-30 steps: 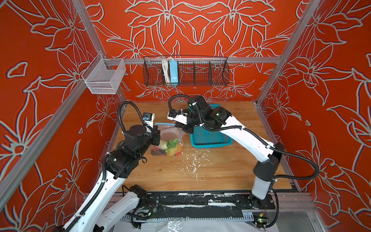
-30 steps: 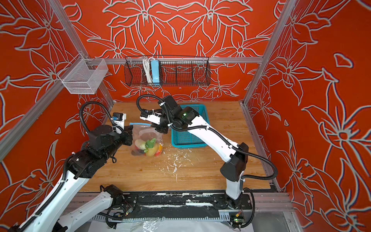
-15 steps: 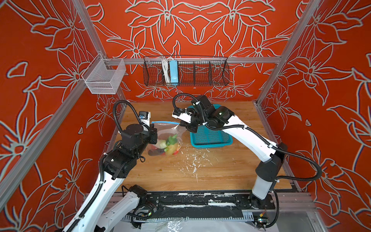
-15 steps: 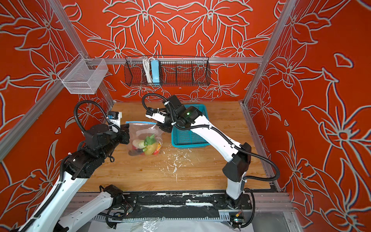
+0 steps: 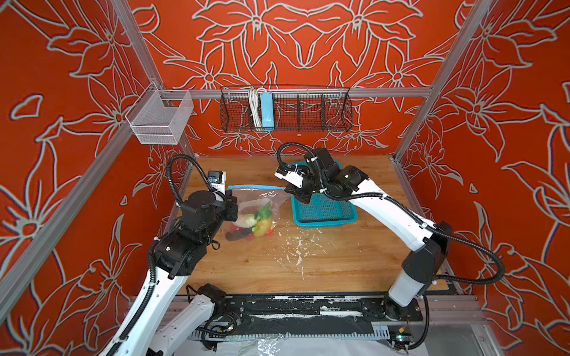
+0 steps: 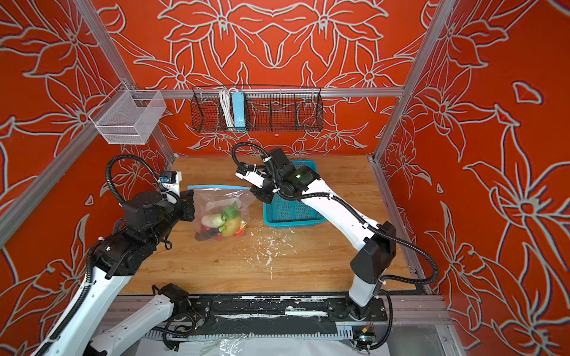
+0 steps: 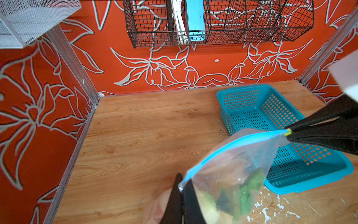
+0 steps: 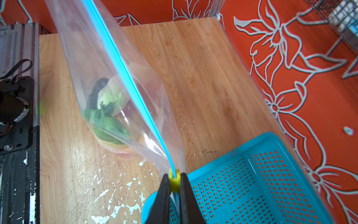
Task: Place the food in the zip-top bag and seal the zipper
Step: 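Pull the slider to the zipper end while right gripper holds the bag corner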
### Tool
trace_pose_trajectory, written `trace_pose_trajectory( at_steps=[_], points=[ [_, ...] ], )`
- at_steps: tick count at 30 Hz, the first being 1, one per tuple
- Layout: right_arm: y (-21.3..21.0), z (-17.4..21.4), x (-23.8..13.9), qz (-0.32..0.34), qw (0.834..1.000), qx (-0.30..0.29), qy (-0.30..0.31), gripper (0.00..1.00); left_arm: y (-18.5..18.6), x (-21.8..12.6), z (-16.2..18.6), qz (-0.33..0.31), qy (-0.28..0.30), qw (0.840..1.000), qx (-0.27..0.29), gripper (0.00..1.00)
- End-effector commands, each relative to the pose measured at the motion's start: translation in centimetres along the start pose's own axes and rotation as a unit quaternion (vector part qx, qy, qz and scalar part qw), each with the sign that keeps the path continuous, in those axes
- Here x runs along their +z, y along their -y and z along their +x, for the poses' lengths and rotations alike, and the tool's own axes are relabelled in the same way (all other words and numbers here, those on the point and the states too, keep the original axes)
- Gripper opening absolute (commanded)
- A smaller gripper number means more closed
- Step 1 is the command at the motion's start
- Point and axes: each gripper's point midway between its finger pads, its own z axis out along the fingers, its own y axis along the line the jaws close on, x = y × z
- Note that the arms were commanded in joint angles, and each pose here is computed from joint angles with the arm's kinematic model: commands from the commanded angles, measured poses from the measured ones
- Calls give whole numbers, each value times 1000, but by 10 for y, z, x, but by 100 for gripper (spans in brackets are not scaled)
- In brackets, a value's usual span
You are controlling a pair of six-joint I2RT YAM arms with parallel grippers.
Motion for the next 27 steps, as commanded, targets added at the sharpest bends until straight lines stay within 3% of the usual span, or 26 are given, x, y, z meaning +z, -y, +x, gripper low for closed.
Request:
trace_pose_trajectory(
  at_steps=[1,15,27],
  points=[
    [17,18,-10,30,999,32,-21,0,-22,-15,-22,-48,42,998,-20,0],
    [29,36,-17,48,997,63,-13,0,-27,-20,-22,-56,48,997,-23,0],
    [22,13,-35,34,995,81,43,0,-26,-23,-19,-48,49,997,-37,0]
  ],
)
